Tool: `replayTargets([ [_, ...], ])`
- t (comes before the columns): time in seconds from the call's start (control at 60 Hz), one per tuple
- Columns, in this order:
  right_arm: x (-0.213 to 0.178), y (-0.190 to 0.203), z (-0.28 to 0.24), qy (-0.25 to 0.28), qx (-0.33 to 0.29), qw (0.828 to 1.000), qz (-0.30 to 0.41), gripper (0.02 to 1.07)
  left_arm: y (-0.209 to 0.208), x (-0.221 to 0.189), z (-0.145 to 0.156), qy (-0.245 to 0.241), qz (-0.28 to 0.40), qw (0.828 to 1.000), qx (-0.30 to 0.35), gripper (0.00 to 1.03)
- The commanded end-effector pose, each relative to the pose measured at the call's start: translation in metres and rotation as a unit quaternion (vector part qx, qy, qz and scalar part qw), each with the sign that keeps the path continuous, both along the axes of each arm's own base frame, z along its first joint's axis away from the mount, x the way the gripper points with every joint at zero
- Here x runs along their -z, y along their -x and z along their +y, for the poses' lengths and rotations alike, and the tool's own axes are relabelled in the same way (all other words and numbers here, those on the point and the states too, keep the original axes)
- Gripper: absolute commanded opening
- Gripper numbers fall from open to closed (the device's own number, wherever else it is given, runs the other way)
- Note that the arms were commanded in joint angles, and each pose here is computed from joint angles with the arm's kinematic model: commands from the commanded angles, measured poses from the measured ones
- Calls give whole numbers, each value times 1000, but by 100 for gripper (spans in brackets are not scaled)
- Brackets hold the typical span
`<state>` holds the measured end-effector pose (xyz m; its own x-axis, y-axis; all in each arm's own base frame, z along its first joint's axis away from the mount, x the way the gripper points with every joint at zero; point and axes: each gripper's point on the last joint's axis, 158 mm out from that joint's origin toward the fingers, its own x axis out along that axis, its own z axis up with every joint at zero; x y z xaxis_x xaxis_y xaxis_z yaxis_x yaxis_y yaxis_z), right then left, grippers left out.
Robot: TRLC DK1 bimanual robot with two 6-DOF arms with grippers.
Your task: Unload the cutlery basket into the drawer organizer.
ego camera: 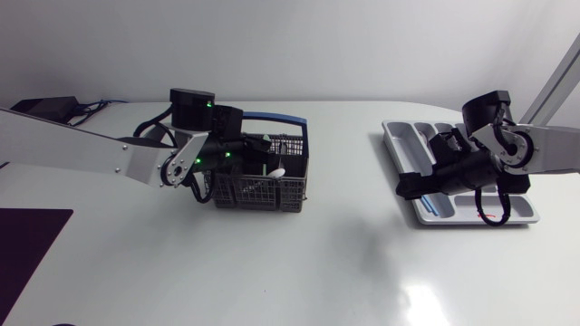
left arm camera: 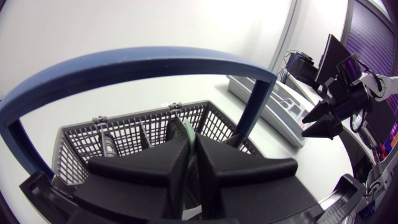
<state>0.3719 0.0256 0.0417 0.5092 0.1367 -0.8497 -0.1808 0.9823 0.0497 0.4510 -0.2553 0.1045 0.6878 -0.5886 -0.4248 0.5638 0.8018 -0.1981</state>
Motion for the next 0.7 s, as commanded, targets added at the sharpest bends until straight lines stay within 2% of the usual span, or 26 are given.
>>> replayTargets([
  [0.0, 13, 11, 2, 6, -5, 1000, 18, 102, 7, -13, 5, 10, -14, 1000, -3, 4],
  [0.117, 11, 13, 4, 6, -9, 1000, 15, 102, 18, -29, 4, 11, -40, 999, 8, 4],
  [0.183, 10, 14, 5, 6, -9, 1000, 14, 102, 35, -38, -4, -1, -72, 997, 28, 4],
  [0.267, 9, 16, 7, 6, -12, 1000, 14, 102, 50, -51, -12, -22, -137, 990, 24, 4],
  [0.333, 5, 17, 10, 6, -17, 1000, 10, 102, 63, -65, -17, -25, -164, 986, 27, 4],
  [0.517, -12, 19, 22, 4, -32, 999, -12, 102, 79, -130, -13, 5, -222, 975, 17, 4],
  [0.683, -42, 25, 43, -12, -64, 997, -49, 102, 93, -174, -7, 38, -211, 977, 14, 4],
])
